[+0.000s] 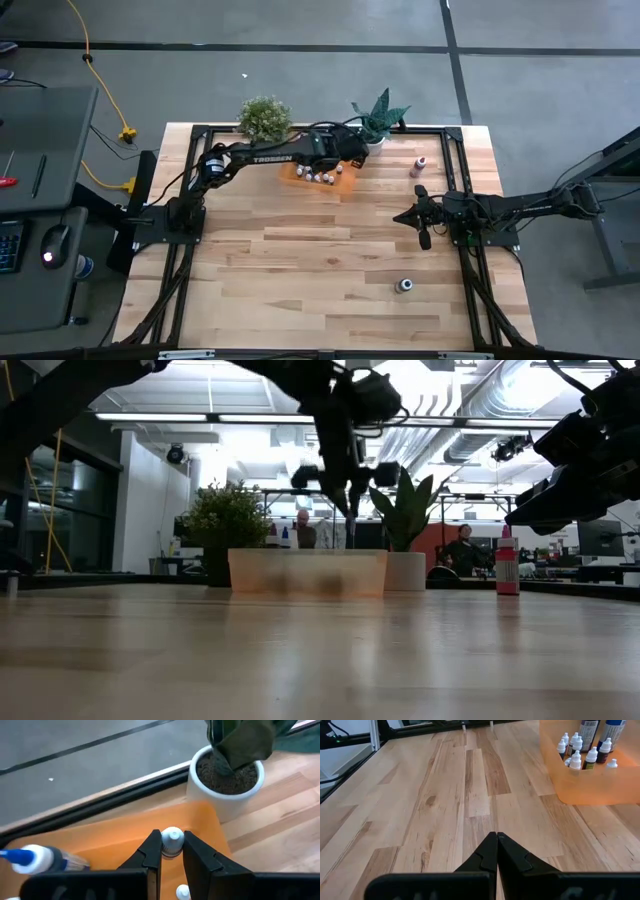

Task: Pick & Place food coloring
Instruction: Put the small violet bottle into the bin, then put the large black bottle into the bin

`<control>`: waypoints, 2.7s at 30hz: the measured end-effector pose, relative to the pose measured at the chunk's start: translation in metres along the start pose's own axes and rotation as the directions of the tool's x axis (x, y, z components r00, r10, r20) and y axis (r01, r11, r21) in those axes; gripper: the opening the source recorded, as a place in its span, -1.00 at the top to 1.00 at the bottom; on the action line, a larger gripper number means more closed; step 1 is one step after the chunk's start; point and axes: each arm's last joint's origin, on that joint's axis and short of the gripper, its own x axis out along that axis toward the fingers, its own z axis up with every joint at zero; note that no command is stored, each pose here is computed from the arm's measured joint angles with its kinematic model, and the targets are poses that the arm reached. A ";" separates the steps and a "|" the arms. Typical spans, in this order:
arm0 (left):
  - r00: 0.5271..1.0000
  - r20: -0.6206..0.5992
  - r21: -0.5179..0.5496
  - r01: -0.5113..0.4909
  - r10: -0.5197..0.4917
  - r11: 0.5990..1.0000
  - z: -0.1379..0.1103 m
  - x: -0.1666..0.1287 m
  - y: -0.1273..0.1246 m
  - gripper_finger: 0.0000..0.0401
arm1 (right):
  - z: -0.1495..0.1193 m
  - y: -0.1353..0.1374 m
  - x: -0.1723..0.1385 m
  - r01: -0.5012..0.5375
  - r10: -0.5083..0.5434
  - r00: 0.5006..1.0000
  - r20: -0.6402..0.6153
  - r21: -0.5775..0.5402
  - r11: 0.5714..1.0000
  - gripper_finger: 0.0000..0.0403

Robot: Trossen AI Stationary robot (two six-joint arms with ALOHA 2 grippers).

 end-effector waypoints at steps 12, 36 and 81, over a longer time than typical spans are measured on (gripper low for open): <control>0.997 -0.009 -0.087 -0.073 0.072 0.994 -0.028 0.032 0.012 0.77 | 0.000 0.000 0.000 0.000 0.000 1.000 0.000 0.000 1.000 1.00; 0.997 -0.061 -0.035 -0.041 0.039 0.999 -0.056 0.054 0.021 0.76 | 0.000 0.000 0.000 0.000 0.000 1.000 0.000 0.000 1.000 1.00; 0.966 0.106 0.252 0.204 -0.237 0.946 0.002 -0.030 0.018 0.47 | 0.000 0.000 0.000 0.000 0.000 1.000 -0.002 0.000 1.000 1.00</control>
